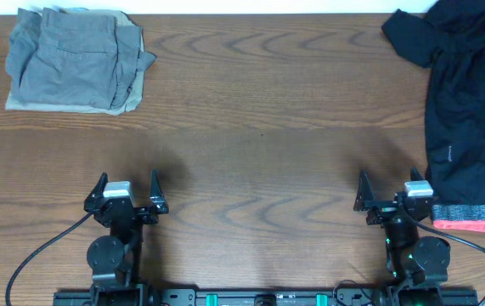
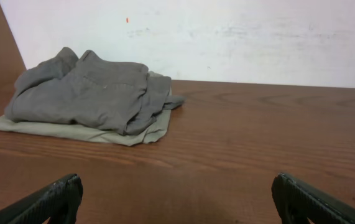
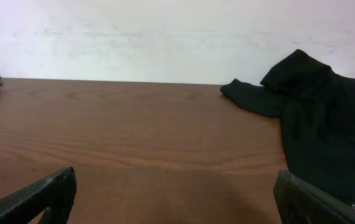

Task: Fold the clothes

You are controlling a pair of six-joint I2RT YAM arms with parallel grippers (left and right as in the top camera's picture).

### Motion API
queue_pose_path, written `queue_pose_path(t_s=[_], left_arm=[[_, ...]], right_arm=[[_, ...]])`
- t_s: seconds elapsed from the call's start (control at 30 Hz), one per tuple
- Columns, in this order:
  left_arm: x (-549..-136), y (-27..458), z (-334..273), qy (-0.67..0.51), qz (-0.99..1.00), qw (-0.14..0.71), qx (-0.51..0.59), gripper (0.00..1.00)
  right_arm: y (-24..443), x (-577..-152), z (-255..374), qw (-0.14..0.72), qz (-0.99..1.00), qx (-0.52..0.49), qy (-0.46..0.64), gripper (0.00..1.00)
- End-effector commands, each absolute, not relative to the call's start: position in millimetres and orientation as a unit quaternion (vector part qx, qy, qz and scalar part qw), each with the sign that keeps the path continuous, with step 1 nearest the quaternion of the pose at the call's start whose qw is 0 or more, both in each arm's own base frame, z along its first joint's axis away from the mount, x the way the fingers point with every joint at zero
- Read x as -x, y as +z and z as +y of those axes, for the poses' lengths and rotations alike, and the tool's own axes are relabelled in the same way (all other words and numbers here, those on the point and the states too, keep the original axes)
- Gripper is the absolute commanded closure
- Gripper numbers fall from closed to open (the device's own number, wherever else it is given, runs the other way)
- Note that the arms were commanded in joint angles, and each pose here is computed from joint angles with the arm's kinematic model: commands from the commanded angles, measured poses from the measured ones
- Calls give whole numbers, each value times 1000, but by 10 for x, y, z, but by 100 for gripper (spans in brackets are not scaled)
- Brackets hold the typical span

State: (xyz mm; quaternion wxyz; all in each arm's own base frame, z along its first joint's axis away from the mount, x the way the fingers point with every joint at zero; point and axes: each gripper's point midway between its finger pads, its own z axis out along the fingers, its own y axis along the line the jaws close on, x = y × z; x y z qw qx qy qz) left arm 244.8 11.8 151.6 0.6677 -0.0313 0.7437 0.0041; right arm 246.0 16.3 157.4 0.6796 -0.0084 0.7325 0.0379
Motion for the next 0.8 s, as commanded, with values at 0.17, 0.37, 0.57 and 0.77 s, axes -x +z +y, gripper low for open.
queue_pose_path(t_s=[0.17, 0.37, 0.57, 0.77], left_arm=[[-2437, 1381, 146, 16, 759, 650, 31, 2], [-2438, 1403, -94, -36, 757, 652, -14, 2], [-2427, 1672, -203, -59, 745, 663, -37, 2], [-2526, 2020, -199, -61, 770, 635, -35, 2]], right_arm=[[1609, -2462, 139, 686, 727, 6, 30, 1], [2150, -2421, 268, 762, 645, 56, 33, 1], [2449, -2398, 237, 781, 619, 80, -12, 1], [2656, -2619, 276, 747, 649, 132, -55, 1]])
